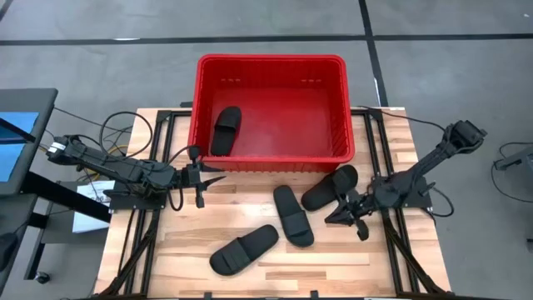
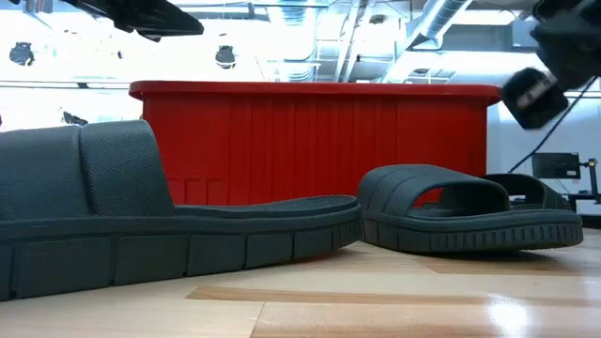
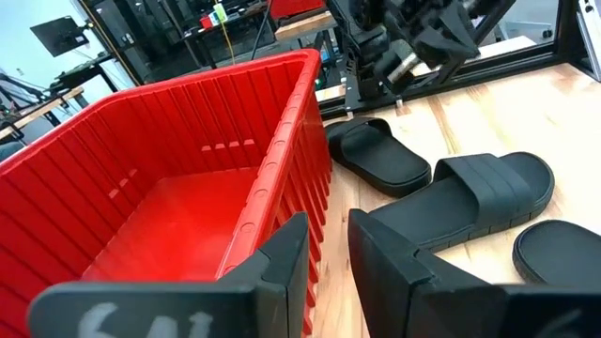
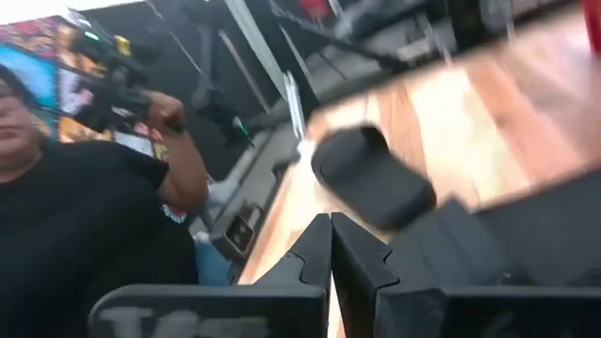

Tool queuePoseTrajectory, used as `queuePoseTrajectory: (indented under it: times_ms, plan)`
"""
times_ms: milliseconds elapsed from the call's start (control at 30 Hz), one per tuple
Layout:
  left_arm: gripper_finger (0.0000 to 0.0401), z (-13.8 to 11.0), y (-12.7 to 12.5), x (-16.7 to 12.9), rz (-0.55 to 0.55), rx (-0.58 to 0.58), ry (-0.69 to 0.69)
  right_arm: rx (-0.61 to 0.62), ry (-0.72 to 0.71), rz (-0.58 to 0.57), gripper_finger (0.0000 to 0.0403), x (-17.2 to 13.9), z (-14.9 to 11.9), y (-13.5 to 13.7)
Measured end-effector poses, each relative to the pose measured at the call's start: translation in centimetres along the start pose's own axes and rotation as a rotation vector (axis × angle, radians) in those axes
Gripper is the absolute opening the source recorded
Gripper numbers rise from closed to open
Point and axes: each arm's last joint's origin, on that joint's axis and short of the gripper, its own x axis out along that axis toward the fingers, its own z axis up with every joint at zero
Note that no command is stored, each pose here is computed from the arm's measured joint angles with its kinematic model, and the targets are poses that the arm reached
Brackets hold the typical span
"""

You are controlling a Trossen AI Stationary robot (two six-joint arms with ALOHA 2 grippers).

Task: Pick and place slides into bin
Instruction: Stack the middle slide on top of the slide in the bin

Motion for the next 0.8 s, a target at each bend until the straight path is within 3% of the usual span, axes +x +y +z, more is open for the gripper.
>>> queuePoseTrajectory:
  times_ms: [333,500,667,800]
  plan:
    - [0.0071,0.0,0.0,0.0,-0.001,-0.024,0.003,0.181,0.127,-0.11,0.0,4.4,-1.1,1.4]
    - [0.0071,0.0,-0.1,0.0,-0.034,-0.026,-0.004,0.206,0.285,-0.198,0.0,6.7,-2.1,2.5]
    - [0.0071,0.0,-0.1,0.0,-0.051,-0.026,-0.007,0.103,0.38,-0.269,0.0,8.6,-1.9,3.4]
    - [0.0071,0.0,-0.2,0.0,-0.051,-0.026,-0.007,-0.128,0.424,-0.272,0.0,10.1,-0.7,4.1]
